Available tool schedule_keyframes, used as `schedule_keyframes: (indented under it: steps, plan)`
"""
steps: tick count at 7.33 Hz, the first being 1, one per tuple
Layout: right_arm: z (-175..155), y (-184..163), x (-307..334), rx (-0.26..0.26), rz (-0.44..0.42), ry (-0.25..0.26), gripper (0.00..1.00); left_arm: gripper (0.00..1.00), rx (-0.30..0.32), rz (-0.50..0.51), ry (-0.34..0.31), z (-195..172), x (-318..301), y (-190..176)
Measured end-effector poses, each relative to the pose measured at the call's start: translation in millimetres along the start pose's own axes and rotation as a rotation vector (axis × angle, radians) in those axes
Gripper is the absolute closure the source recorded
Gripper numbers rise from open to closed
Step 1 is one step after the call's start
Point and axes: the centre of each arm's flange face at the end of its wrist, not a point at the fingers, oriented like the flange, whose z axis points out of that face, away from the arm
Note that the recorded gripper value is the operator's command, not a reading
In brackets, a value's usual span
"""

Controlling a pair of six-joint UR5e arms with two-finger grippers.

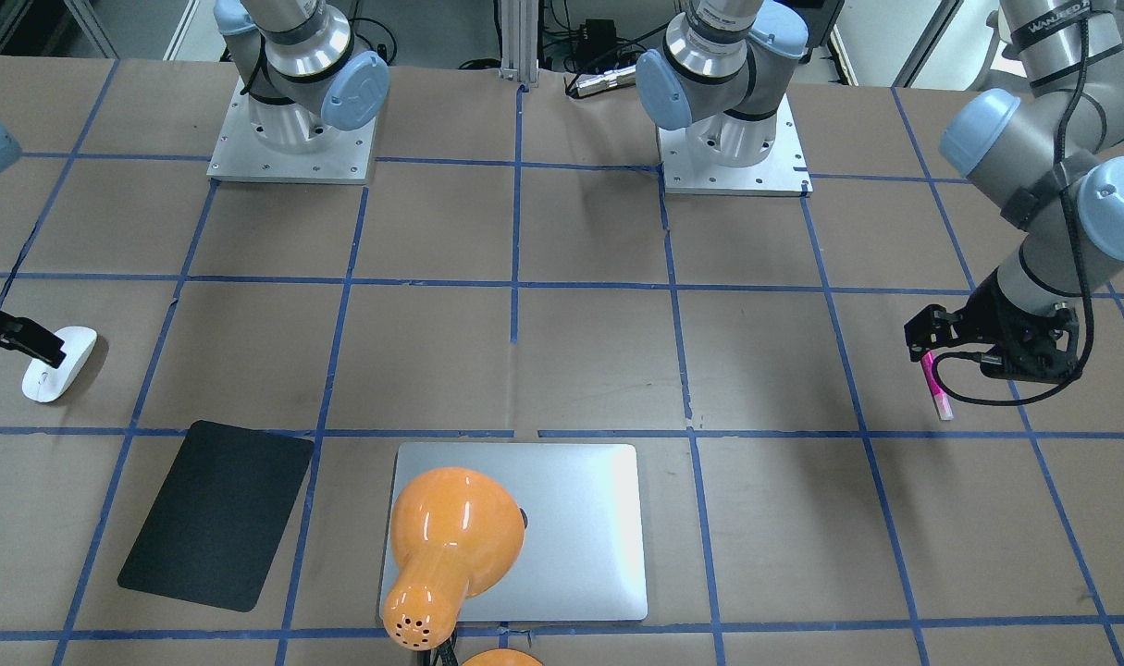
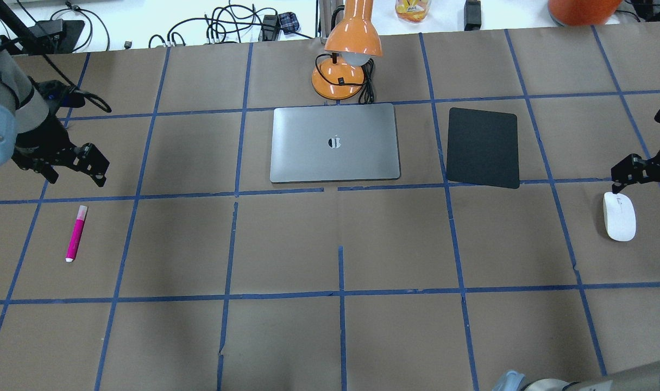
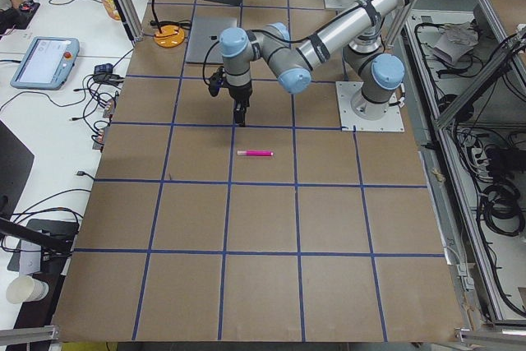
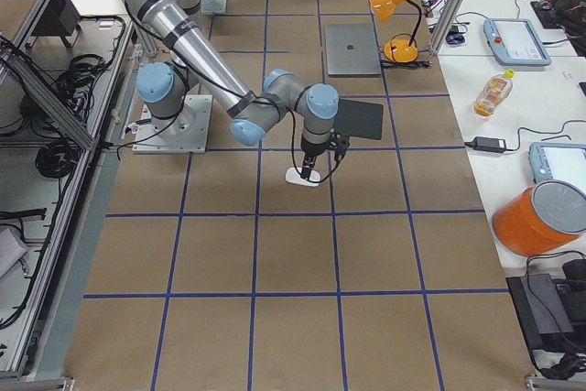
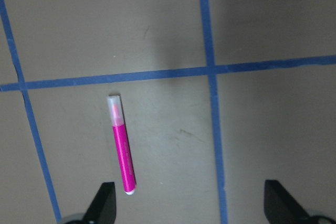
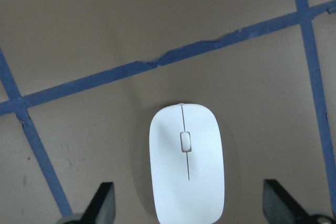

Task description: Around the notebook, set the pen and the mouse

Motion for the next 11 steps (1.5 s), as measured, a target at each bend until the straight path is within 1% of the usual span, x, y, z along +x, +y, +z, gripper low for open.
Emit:
schedule_keyframes:
  steps: [1, 2, 3, 4, 6, 8, 9, 11]
  plan:
    - [8, -2, 0, -0.009, 0.0, -0.005, 0.0, 0.0, 0.022, -0.001, 0.049, 28, -18, 15]
    - [15, -3, 0, -0.019, 0.0, -0.007, 0.0, 0.0, 0.019, -0.005, 0.079, 50, -27, 26]
    - [24, -5, 1, -0.029, -0.001, -0.009, 0.0, 0.12, 0.016, -0.007, 0.091, 67, -35, 33]
    - [33, -7, 1, -0.04, -0.002, -0.012, 0.0, 0.27, 0.013, -0.006, 0.098, 81, -43, 36]
    - [43, -8, 1, -0.055, -0.002, -0.016, 0.0, 0.71, 0.017, 0.001, 0.093, 99, -50, 37]
    - [51, -8, 1, -0.07, -0.004, -0.02, 0.0, 0.99, 0.01, -0.004, 0.096, 108, -51, 37]
    - [55, -8, 0, -0.077, -0.005, -0.023, 0.0, 1.0, 0.011, -0.01, 0.097, 109, -52, 36]
    - [58, -8, 2, -0.088, -0.009, -0.011, 0.16, 1.0, 0.013, -0.021, 0.093, 107, -54, 35]
